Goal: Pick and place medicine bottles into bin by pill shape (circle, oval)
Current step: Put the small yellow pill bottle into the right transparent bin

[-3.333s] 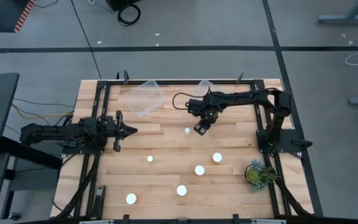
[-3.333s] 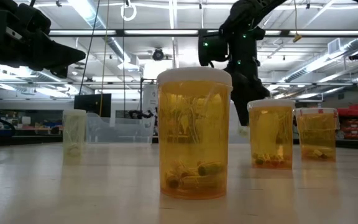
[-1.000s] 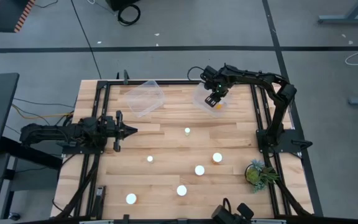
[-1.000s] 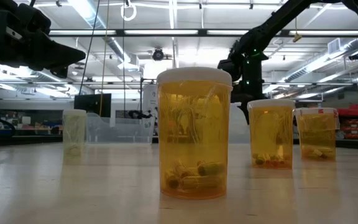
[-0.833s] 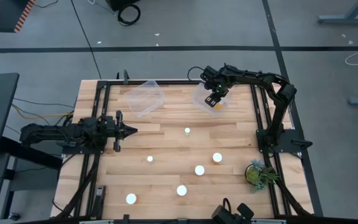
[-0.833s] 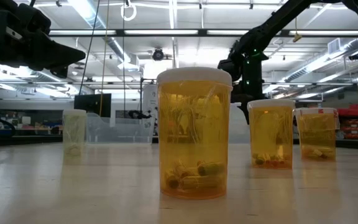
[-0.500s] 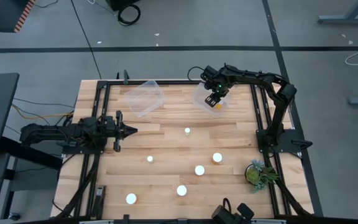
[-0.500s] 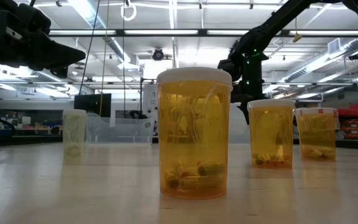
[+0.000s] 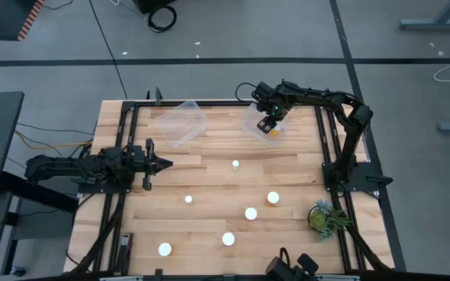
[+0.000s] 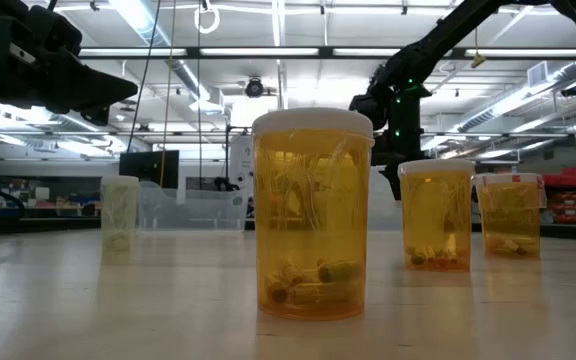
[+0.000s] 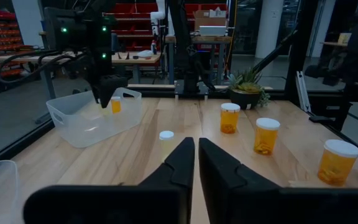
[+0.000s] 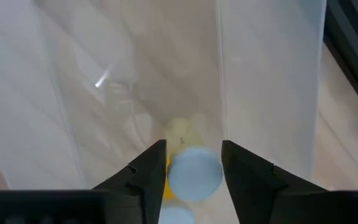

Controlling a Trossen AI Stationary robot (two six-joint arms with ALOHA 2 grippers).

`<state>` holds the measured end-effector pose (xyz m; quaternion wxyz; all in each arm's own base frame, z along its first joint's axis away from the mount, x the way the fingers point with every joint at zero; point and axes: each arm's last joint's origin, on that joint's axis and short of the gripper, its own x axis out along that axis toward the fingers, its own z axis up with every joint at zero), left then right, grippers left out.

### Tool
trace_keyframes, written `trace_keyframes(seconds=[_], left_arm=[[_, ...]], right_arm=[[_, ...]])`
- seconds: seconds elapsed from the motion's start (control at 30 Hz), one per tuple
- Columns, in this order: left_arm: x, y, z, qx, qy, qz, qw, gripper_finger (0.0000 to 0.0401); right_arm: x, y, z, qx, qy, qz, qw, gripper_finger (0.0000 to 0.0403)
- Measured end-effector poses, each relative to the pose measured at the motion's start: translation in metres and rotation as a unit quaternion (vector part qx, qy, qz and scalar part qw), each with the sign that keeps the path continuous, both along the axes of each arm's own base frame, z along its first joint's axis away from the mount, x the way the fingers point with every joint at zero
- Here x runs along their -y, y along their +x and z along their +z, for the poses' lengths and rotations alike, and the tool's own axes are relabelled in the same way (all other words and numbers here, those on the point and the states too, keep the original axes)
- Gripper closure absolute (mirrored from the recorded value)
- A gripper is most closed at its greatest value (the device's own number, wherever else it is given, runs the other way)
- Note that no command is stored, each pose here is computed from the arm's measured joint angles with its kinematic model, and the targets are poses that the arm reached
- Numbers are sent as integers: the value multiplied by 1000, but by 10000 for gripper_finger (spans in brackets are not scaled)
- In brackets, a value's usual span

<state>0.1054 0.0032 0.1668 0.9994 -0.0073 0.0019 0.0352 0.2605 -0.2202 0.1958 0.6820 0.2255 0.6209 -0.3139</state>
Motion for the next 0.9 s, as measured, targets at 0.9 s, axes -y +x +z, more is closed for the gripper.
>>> trace_keyframes(seconds=[0.9], left_arm=[[0, 0, 0, 0, 0, 0, 1000, 365]], right_arm=[[-60, 79, 57, 142, -39, 116, 982, 186]])
